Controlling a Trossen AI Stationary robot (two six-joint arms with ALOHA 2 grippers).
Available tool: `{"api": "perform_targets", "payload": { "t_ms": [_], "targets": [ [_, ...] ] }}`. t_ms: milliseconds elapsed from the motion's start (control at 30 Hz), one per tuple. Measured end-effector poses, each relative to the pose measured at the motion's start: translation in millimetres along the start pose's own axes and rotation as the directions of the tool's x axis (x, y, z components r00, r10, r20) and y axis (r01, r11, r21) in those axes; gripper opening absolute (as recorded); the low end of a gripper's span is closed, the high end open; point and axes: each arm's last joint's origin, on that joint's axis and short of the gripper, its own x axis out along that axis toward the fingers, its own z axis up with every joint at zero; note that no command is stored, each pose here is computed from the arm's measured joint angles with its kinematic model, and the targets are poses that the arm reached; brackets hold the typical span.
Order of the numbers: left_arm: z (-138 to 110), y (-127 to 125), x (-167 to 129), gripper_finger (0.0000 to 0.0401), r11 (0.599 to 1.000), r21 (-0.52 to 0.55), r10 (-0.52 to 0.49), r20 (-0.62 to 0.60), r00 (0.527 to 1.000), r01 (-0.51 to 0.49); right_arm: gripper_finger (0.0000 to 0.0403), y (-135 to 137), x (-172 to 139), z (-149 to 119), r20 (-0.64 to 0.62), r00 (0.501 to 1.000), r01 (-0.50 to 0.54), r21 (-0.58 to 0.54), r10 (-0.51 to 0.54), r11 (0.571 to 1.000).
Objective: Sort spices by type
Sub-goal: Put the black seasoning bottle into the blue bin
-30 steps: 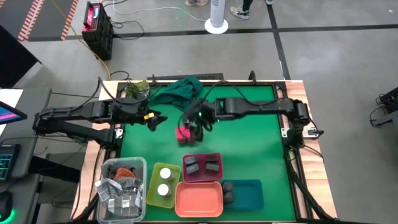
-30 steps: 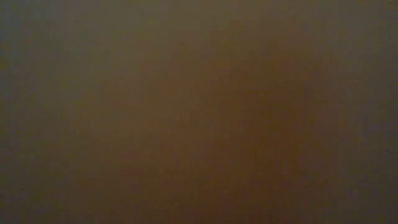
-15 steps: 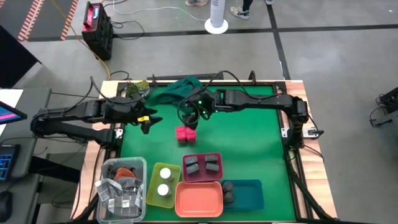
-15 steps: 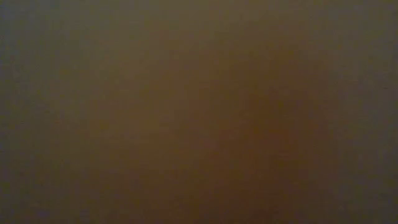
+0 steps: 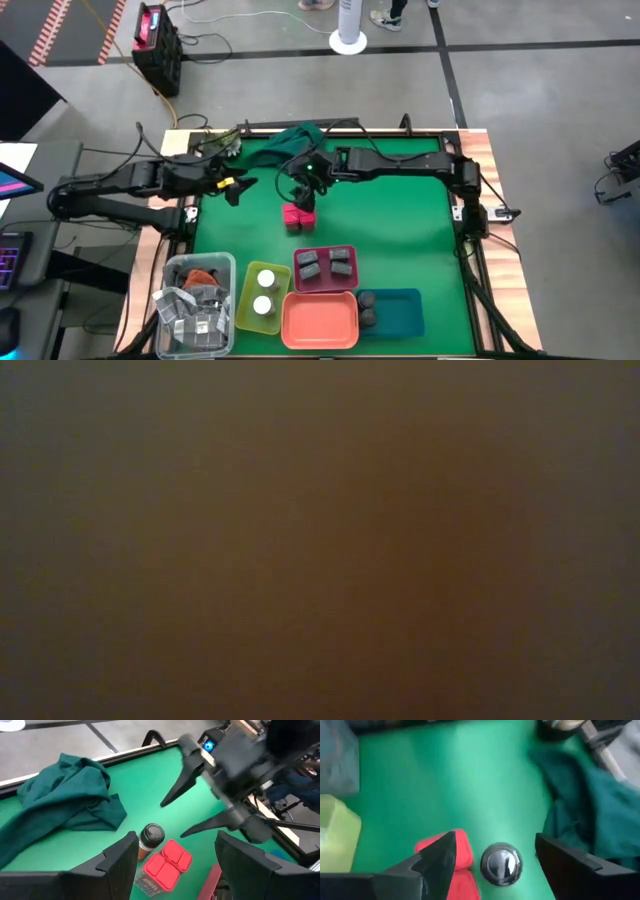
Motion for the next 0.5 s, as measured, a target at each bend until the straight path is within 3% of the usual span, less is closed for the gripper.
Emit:
{"api": "perform_targets", "payload": {
  "t_ms": [100, 300, 500],
  "targets": [
    [-1, -1, 4, 0.0248, 1.0, 0.003, 0.011, -0.009, 1.0, -0.011, 0.0314, -2, 16, -8, -0.042, 0.998, -0.052, -0.017, 0.051, 0.999],
    [-3, -3, 9, 0.0248, 1.0, 0.015, 0.022, -0.023, 0.999, -0.022, 0.0369, -5, 37, -19, -0.095, 0.994, -0.048, -0.015, 0.046, 0.999],
    [-3, -3, 9, 0.0248, 0.999, 0.046, 0.024, -0.025, 0.999, -0.023, 0.0383, -7, 41, -21, -0.109, 0.994, -0.02, -0.032, 0.017, 0.999]
  ]
}}
